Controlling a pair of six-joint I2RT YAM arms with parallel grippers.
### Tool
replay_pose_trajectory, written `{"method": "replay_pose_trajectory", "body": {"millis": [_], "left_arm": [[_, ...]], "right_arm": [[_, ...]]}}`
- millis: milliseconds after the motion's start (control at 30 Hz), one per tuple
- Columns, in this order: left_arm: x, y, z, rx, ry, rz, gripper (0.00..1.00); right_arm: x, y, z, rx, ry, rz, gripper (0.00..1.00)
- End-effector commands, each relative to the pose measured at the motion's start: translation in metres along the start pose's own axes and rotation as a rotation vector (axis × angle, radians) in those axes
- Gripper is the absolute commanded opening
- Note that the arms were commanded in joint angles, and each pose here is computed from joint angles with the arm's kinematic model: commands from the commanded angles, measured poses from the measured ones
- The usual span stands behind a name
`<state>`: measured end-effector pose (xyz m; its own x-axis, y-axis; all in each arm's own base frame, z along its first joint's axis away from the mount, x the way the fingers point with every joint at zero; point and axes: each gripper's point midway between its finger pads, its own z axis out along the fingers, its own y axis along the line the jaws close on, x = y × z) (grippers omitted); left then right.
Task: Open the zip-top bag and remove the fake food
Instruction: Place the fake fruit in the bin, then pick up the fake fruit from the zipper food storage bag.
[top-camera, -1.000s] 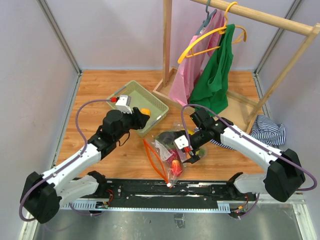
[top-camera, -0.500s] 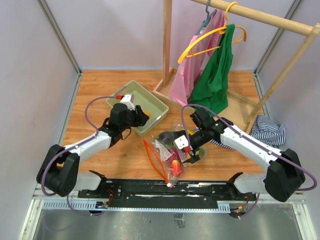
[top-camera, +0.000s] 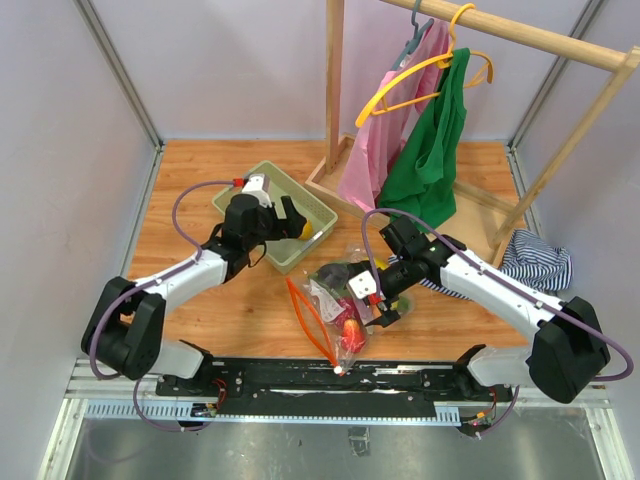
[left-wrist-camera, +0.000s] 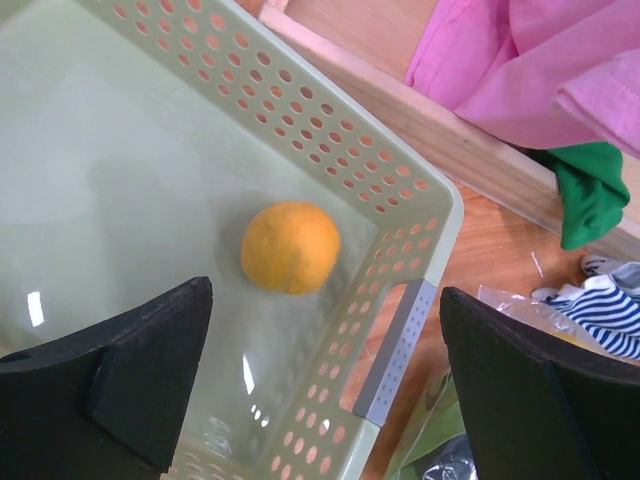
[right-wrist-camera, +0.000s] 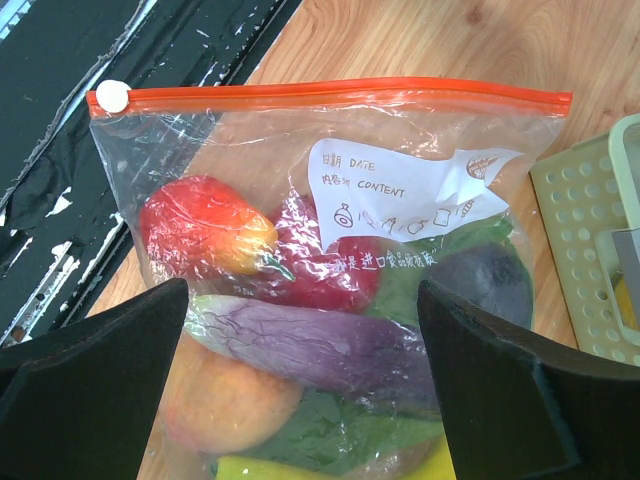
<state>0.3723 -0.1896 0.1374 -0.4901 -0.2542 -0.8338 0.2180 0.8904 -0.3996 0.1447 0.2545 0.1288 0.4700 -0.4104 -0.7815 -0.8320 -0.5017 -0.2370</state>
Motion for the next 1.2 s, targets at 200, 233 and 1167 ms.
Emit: {"method": "replay_pose_trajectory", "body": {"millis": [200,233,1167], "left_arm": [[-0.012,-0.032,-0.044,0.200,-0.073,0.007,1.00],[-0.010,-0.038,-0.051,0.238,-0.071,0.002,0.99],[0.103,-0.090,-0.183,0.607,0.243,-0.281,0.49]], "right_arm": [[-0.005,-0.002,-0.003,-0.002,-0.017,-0.014,0.99],[-0.007,-0.002,-0.003,-0.002,-0.024,-0.016,0.99],[-0.019,0.048,0.027,-0.195,-0.061,-0.275,0.91]]}}
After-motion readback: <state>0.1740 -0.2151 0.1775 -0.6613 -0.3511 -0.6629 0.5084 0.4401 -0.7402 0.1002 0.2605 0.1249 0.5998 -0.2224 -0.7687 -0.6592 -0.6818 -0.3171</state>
